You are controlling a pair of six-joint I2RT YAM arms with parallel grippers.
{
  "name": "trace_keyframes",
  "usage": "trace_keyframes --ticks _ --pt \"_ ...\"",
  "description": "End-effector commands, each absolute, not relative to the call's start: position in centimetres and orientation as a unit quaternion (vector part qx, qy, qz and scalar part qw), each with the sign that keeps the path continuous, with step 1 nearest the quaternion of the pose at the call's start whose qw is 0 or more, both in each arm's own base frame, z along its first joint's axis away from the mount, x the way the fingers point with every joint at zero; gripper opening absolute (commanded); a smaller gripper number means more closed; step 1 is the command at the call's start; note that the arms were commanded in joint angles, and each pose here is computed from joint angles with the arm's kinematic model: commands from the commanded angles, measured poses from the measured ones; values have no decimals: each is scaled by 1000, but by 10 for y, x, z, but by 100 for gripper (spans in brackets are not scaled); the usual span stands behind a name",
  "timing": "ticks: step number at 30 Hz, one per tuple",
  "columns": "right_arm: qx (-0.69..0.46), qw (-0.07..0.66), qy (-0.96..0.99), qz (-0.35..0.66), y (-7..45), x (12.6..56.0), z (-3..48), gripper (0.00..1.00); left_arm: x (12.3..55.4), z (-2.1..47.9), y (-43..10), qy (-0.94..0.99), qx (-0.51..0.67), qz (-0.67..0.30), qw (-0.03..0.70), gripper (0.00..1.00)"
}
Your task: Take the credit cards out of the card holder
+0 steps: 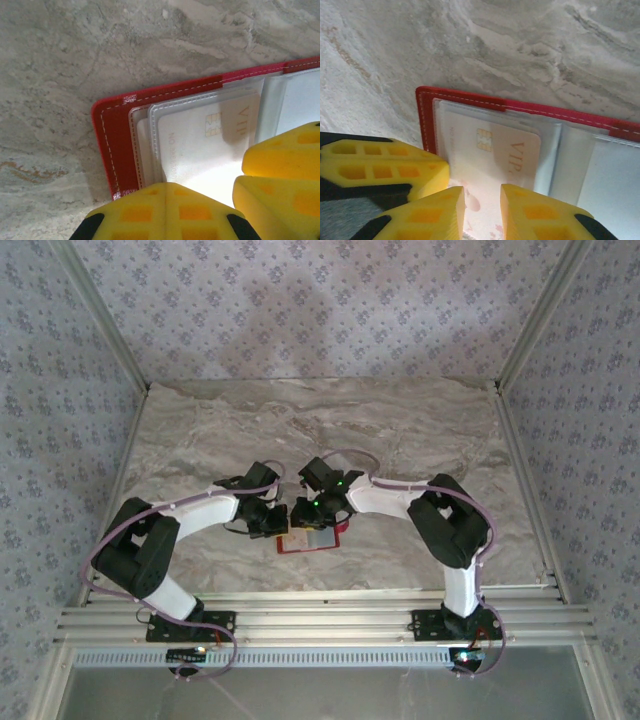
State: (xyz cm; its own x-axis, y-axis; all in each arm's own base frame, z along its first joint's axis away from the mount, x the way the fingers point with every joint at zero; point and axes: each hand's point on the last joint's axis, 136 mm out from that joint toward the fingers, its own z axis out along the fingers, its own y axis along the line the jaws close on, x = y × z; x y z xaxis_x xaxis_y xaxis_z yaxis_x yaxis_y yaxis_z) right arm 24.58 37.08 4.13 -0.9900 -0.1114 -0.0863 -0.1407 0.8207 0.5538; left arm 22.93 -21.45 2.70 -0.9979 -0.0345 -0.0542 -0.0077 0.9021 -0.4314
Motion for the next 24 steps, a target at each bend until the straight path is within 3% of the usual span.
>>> trace_keyframes --ticks 1,24 --pt "-61 16 962 265 360 244 26 26 221 27 -212 977 -3 -214 18 0" --pt "-64 32 975 212 338 244 26 28 220 26 -209 978 -4 -210 20 0"
